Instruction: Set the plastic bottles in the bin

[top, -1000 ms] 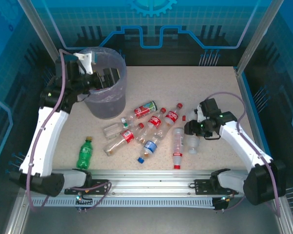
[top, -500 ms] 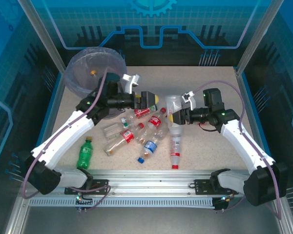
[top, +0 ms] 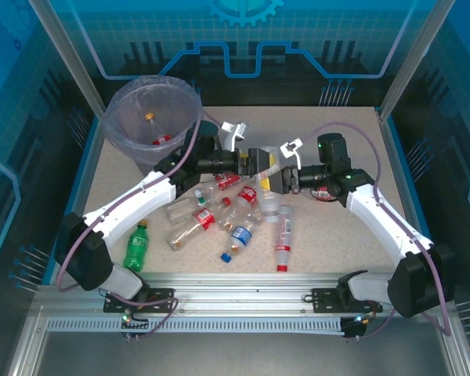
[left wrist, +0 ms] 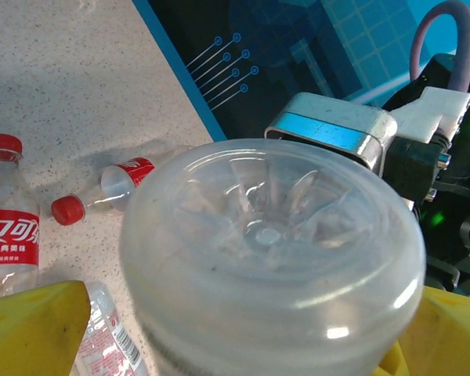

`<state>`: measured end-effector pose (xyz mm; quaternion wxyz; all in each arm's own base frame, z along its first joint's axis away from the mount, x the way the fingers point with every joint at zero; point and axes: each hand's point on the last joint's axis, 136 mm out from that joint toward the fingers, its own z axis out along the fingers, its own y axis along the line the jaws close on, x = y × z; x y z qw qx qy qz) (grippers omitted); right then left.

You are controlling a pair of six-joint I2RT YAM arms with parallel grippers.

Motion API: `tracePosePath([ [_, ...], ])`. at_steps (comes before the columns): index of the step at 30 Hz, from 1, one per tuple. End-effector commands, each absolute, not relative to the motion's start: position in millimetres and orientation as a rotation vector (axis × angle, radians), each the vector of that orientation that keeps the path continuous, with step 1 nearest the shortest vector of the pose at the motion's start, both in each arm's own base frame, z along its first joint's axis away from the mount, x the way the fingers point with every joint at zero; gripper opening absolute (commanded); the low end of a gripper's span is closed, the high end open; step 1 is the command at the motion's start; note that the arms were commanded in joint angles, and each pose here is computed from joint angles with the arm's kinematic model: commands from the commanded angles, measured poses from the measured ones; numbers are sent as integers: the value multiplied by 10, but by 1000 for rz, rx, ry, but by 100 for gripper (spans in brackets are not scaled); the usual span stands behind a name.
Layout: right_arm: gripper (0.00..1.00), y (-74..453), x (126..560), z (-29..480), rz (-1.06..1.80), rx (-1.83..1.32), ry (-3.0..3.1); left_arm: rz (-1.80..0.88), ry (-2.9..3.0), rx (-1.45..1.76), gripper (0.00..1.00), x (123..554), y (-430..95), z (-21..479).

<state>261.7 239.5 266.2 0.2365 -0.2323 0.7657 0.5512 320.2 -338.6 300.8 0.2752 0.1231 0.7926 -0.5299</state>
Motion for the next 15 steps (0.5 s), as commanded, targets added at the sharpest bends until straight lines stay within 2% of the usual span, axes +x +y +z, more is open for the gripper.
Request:
tracePosePath([
  [1, 49, 2492, 2609, 2817, 1564, -693, 2030, -1470, 2095, 354, 95, 3211, -3498, 3086],
  [6, 49, 2500, 2633, 2806, 1565, -693, 2033, -1446, 2103, 350, 76, 3240, -3491, 3074],
  [8, 50, 2497, 2645, 2799, 1563, -690, 2037, -1433, 2105, 353, 72, 3249, -3483, 3089],
  [15, 84, 2353, 2692, 2895, 1500, -662, 2057, -1377, 2093, 354, 64, 3343, -3390, 3245],
])
